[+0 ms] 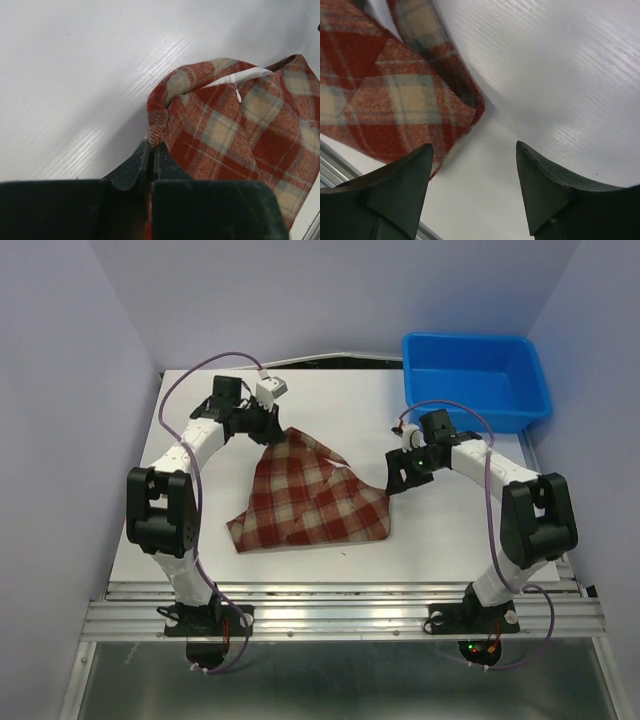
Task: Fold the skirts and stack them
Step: Flatten the skirt out
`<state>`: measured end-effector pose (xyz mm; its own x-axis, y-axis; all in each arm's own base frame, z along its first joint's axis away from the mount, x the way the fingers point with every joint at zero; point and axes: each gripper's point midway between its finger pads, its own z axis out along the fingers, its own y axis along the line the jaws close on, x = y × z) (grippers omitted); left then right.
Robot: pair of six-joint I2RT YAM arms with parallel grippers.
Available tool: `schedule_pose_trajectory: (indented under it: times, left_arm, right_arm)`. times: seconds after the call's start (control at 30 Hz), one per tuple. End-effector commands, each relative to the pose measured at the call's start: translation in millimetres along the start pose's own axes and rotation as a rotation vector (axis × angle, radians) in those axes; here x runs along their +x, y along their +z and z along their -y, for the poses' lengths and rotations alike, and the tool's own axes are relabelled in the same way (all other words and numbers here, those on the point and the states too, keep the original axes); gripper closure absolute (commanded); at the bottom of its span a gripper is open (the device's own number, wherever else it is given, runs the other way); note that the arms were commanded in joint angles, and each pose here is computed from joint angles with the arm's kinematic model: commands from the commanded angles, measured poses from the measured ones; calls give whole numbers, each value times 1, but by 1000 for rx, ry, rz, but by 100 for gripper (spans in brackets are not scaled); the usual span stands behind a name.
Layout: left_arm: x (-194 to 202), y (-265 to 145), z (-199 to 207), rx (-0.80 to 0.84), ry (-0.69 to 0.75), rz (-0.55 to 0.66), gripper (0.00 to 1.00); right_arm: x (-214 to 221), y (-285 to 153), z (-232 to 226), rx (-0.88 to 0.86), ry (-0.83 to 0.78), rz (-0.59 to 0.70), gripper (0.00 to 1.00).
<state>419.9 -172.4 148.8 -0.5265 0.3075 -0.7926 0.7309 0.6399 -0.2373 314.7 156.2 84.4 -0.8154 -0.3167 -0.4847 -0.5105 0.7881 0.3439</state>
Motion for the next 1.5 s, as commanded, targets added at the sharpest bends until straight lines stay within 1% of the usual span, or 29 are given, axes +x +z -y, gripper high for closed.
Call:
schedule_pose_trajectory:
  times: [0.0,0.03,0.13,0.27,0.37,0.43,0.47,0.5,0.57,0.6,0.63,0.67,0.7,0.73,0.77,0.83,0.87,0.9,0.97,1.0,1.03,1.07,1.17,1.23,1.27,1.3,1.4,1.43,1.47]
  left_arm:
    - [-16,-16,7,-8,79,56,100]
    - [-17,-17,7,-9,84,63,100]
    - [-16,-16,6,-8,83,66,100]
    - [-17,-16,5,-11,82,72,100]
    - [-15,-15,3,-12,77,76,100]
    - [-14,-15,2,-11,65,83,100]
    - [-14,-16,2,-10,59,85,100]
    - [-13,-17,1,-13,55,86,100]
    - [-15,-21,0,-17,50,96,100]
    - [-17,-27,-4,-27,43,103,100]
    - [-21,-32,-4,-35,46,111,100]
    - [-22,-37,-5,-38,40,106,100]
    - [-26,-43,-6,-45,47,114,100]
    - [-38,-58,-10,-68,65,143,100]
    - [-41,-66,-9,-73,68,149,100]
    - [-61,-92,-10,-110,118,196,100]
    - [-63,-100,-8,-110,126,195,100]
    - [-70,-109,-5,-117,149,211,100]
    - [-90,-133,8,-140,206,258,100]
    - [-101,-154,10,-172,230,298,100]
    - [-104,-158,8,-178,232,307,100]
    - [-115,-177,14,-210,250,351,100]
    - [-128,-200,36,-218,269,442,100]
    - [-125,-202,51,-172,258,465,100]
    - [-127,-209,66,-141,275,496,100]
    - [-123,-209,74,-108,274,493,100]
    - [-102,-212,97,-67,353,480,100]
    - [-76,-199,94,-54,339,447,100]
    - [-70,-205,104,-77,438,462,100]
  right_arm:
    - [-23,13,0,-4,108,56,30]
    - [-19,19,2,0,153,44,32]
    - [-4,31,-1,-31,232,-1,33]
    - [8,43,-12,-114,286,-34,33]
    - [12,52,-17,-168,311,-59,35]
    - [18,60,-17,-190,325,-88,45]
    - [19,62,-17,-193,326,-93,59]
    - [15,62,-17,-196,323,-87,67]
    - [5,56,-14,-193,316,-56,80]
    - [-6,48,-11,-188,308,-20,92]
    - [-14,40,-10,-179,298,9,97]
    - [-32,20,-9,-171,266,81,99]
    - [-43,8,-13,-168,235,121,99]
    - [-64,-11,-10,-141,197,193,99]
    - [-83,-43,-13,-114,145,287,99]
    - [-116,-86,-21,-75,28,420,99]
    - [-127,-107,-24,-55,-13,475,99]
    - [-137,-136,-35,-36,-77,548,99]
    - [-156,-174,-44,27,-189,646,99]
    - [-160,-193,-51,54,-242,691,99]
    - [-164,-205,-54,75,-262,718,99]
    - [-173,-221,-54,117,-277,758,99]
    - [-180,-241,-57,142,-285,806,99]
    - [-181,-245,-67,105,-301,816,99]
    - [-178,-245,-76,61,-326,812,99]
    - [-176,-245,-78,56,-334,808,99]
    - [-165,-235,-58,149,-339,759,99]
    - [-158,-229,-50,181,-366,732,99]
    - [-140,-206,-40,178,-354,671,99]
